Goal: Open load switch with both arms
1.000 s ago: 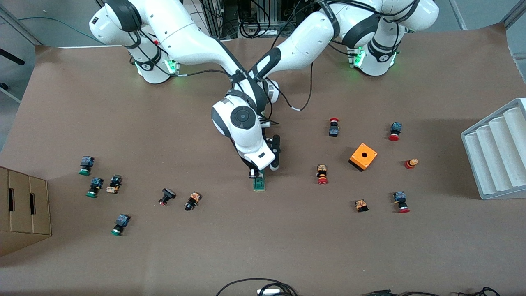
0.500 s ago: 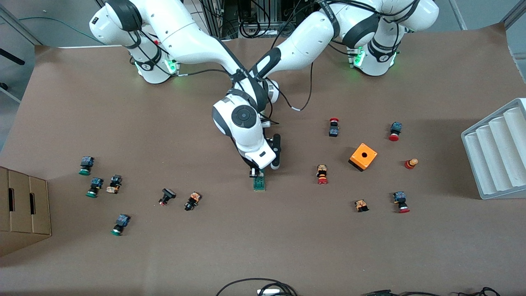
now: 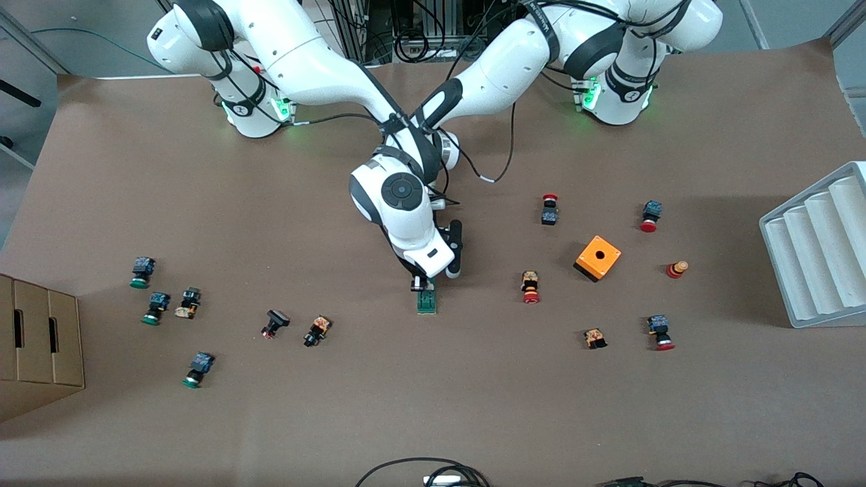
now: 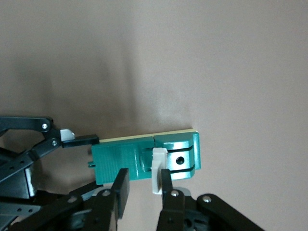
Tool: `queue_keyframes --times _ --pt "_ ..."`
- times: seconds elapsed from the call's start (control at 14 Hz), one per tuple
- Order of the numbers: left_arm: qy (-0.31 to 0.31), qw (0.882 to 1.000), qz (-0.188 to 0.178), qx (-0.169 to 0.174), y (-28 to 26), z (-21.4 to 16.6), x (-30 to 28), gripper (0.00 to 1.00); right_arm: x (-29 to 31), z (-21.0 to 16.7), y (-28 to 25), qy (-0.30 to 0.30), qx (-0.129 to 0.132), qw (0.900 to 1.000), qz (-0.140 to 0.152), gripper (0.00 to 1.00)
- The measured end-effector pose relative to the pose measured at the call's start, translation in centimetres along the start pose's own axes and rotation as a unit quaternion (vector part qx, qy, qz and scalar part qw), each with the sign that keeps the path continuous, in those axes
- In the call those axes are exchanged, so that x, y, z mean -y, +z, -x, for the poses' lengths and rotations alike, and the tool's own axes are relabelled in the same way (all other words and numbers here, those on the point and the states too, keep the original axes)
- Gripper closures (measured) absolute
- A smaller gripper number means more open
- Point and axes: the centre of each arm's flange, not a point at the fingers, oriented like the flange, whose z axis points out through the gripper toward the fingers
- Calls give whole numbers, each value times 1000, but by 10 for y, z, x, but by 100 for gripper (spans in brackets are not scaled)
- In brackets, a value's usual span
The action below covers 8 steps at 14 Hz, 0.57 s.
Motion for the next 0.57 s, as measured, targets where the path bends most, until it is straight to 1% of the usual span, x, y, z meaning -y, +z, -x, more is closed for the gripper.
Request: queue_keyframes --times 0.57 --pt "-1 1000 0 0 0 0 0 41 4 0 1 -2 2 1000 -2 68"
